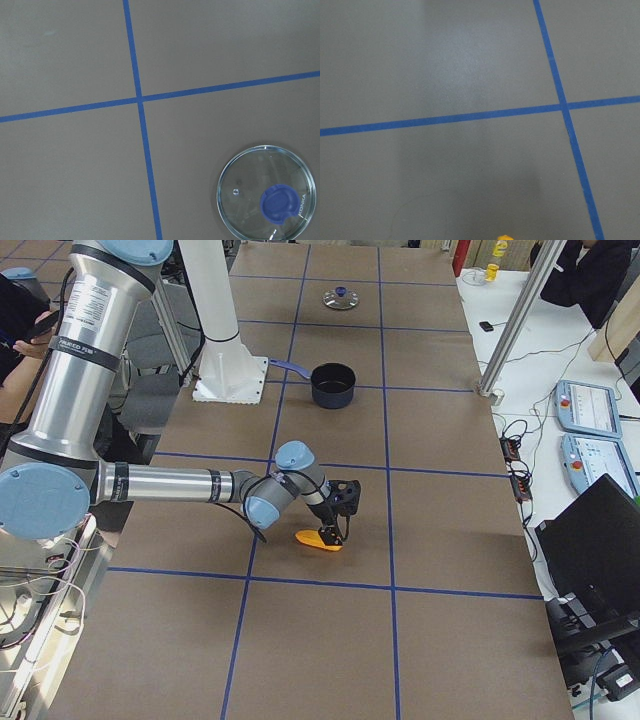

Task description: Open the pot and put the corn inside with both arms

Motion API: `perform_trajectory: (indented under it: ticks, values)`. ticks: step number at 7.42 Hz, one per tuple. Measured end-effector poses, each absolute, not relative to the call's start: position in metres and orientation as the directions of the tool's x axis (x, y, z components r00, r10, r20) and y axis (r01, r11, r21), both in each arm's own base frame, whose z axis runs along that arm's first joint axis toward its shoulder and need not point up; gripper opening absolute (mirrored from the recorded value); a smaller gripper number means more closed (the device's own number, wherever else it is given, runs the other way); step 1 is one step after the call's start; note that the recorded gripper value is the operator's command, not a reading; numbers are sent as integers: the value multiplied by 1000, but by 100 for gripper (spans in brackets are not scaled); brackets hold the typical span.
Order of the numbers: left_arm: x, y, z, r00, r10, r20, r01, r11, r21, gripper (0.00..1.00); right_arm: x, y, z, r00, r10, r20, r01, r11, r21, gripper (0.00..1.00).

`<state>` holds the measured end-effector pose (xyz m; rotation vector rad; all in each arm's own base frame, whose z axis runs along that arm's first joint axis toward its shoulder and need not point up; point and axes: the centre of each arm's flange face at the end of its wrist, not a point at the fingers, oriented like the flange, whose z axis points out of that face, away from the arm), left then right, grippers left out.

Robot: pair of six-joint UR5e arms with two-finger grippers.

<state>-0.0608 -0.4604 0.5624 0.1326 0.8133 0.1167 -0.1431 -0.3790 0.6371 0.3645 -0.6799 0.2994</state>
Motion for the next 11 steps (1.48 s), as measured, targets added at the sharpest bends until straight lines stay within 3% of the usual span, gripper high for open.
perform_trajectory:
  ticks: [2, 3, 4, 5, 7, 11]
  values:
    - [-61, -460, 559, 681, 159, -714, -53, 984, 169, 99, -162, -367, 658, 745, 142, 652, -386, 889, 247, 97]
    - [-61, -460, 558, 682, 161, -713, -52, 984, 171, 99, -171, -363, 661, 748, 136, 649, -378, 891, 250, 81]
    - [-61, -460, 557, 683, 162, -712, -52, 983, 173, 99, -179, -359, 664, 753, 128, 646, -368, 895, 253, 55]
    - [-61, -461, 556, 683, 163, -712, -53, 983, 174, 99, -185, -355, 666, 756, 123, 642, -360, 898, 252, 44]
    - [-60, -461, 555, 682, 165, -713, -53, 983, 176, 99, -187, -350, 674, 766, 119, 631, -345, 905, 248, 0]
    - [-60, -461, 555, 681, 166, -713, -53, 983, 177, 99, -213, -372, 636, 719, 68, 692, -356, 891, 281, 0]
